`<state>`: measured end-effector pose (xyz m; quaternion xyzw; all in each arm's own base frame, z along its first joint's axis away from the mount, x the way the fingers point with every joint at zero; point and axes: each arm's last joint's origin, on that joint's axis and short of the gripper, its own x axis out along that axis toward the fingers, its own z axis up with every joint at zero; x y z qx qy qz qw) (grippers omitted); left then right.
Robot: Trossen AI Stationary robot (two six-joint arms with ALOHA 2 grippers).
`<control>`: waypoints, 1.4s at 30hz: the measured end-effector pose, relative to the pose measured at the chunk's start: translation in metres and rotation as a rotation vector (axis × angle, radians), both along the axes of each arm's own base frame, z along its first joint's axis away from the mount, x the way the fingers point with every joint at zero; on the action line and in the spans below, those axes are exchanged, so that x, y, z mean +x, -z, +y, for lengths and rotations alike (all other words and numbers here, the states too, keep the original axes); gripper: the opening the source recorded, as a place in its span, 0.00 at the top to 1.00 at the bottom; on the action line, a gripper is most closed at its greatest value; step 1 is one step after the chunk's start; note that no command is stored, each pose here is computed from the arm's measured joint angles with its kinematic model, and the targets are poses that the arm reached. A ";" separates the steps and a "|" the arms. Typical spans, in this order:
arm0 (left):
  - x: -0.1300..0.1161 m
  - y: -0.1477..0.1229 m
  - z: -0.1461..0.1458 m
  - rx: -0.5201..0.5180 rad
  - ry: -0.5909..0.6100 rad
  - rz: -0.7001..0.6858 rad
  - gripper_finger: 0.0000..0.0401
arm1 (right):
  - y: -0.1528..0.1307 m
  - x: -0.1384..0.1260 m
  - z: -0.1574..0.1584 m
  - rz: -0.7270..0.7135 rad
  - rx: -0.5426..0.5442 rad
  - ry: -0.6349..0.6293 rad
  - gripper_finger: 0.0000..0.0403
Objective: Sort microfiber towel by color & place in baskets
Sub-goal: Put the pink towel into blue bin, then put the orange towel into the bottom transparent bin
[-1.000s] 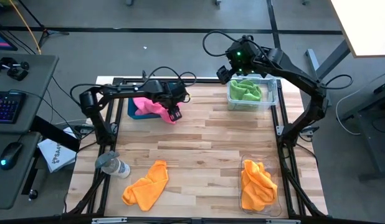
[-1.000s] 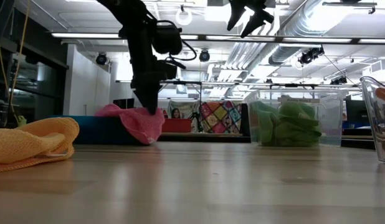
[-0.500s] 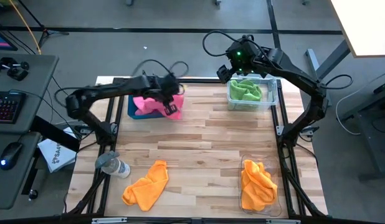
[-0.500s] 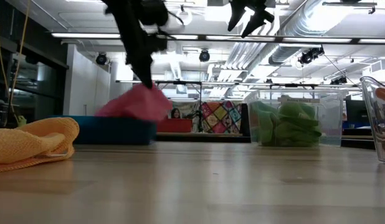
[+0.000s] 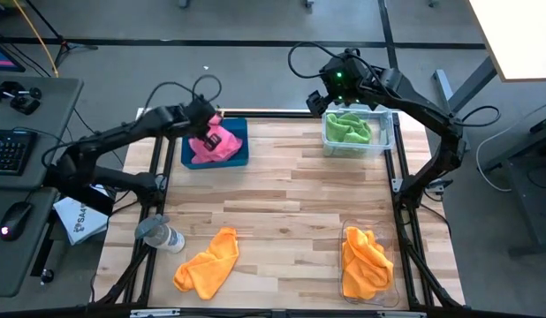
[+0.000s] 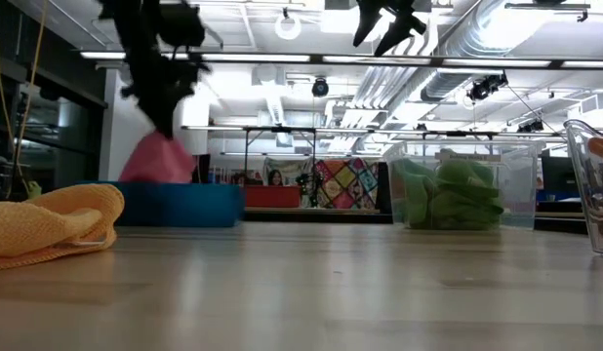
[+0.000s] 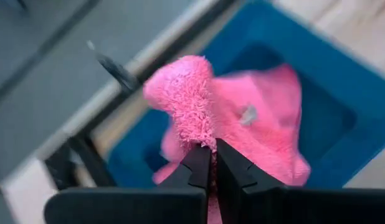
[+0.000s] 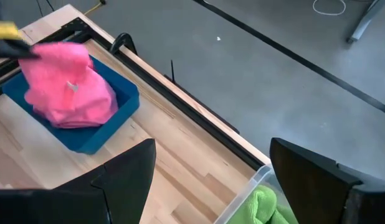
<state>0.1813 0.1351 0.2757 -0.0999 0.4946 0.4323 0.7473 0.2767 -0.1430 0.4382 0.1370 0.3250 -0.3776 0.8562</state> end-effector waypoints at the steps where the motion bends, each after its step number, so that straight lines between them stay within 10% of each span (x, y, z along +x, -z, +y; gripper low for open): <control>1: -0.001 0.012 -0.001 -0.021 -0.008 -0.001 1.00 | 0.000 0.000 0.000 0.000 -0.002 -0.002 0.23; 8: -0.003 0.082 -0.001 -0.093 -0.053 -0.036 1.00 | -0.001 0.001 -0.001 -0.009 -0.005 0.000 0.23; 17: 0.007 0.090 0.012 -0.172 -0.006 -0.146 0.91 | -0.001 0.001 -0.001 -0.013 -0.001 0.004 0.23; 33: 0.012 -0.021 0.015 -0.143 0.073 -0.226 0.48 | 0.003 -0.002 0.001 0.039 0.016 -0.014 0.23; 42: 0.009 -0.021 -0.012 -0.204 0.036 -0.120 0.44 | 0.006 -0.006 0.003 0.114 0.020 -0.055 0.23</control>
